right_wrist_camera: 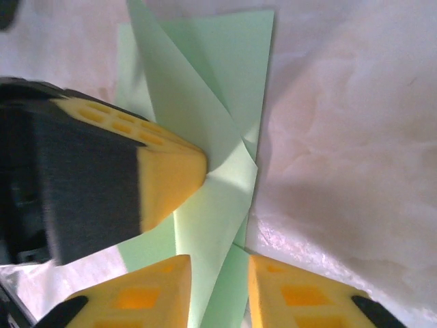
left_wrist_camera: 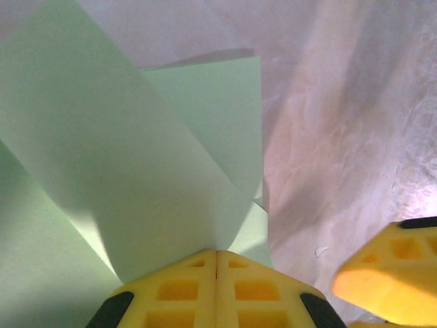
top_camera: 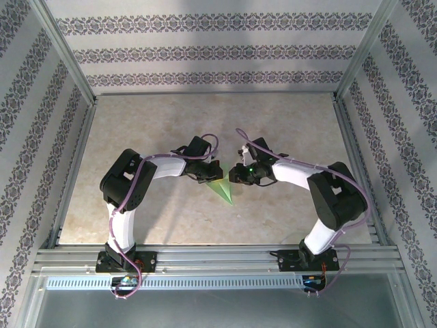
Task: Fold a paper plane with a square sheet of paper (fold left side to right side)
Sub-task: Fourth fold the wing at the center of the table.
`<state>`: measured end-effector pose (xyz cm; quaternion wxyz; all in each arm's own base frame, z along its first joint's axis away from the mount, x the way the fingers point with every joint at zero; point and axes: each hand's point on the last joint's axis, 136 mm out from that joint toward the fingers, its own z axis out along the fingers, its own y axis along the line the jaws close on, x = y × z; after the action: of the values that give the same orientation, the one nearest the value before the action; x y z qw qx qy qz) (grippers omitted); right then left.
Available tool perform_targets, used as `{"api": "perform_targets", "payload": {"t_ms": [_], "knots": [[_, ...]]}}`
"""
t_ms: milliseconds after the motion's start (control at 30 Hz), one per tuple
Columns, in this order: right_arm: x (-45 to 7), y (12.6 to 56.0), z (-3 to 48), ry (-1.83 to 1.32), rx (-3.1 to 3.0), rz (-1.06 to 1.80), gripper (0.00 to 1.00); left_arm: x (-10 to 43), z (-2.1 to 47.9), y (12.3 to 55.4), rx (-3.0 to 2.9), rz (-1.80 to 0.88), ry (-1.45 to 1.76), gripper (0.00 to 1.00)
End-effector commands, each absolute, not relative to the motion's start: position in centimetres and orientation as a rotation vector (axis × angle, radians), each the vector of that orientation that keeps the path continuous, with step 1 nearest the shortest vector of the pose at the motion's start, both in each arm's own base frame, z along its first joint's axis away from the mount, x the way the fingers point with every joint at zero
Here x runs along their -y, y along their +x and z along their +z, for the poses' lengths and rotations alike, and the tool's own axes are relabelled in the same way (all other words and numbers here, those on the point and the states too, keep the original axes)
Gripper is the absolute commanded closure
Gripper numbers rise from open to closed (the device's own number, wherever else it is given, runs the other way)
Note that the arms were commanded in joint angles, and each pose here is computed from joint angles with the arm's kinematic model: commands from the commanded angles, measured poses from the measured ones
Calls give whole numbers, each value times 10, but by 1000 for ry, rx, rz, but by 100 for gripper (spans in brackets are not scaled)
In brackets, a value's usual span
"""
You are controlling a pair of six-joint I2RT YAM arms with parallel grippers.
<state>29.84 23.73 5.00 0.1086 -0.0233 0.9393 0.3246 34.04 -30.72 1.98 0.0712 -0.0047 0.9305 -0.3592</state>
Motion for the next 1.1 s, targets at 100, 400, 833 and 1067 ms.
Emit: {"api": "perform_targets", "payload": {"t_ms": [100,400,833,1067], "knots": [[-230,284,70,-65,-2740,1010,74,296,-5,323,-2886,-974,-33,100],[-259,248,84,-94,-2744,1335,100,296,-5,324,-2885,-975,-34,100],[-275,232,53,-113,-2822,1309,100,296,-4,324,-2886,-972,-31,100],[-272,223,39,-103,-2868,1279,100,296,-5,323,-2887,-969,-31,100]]}}
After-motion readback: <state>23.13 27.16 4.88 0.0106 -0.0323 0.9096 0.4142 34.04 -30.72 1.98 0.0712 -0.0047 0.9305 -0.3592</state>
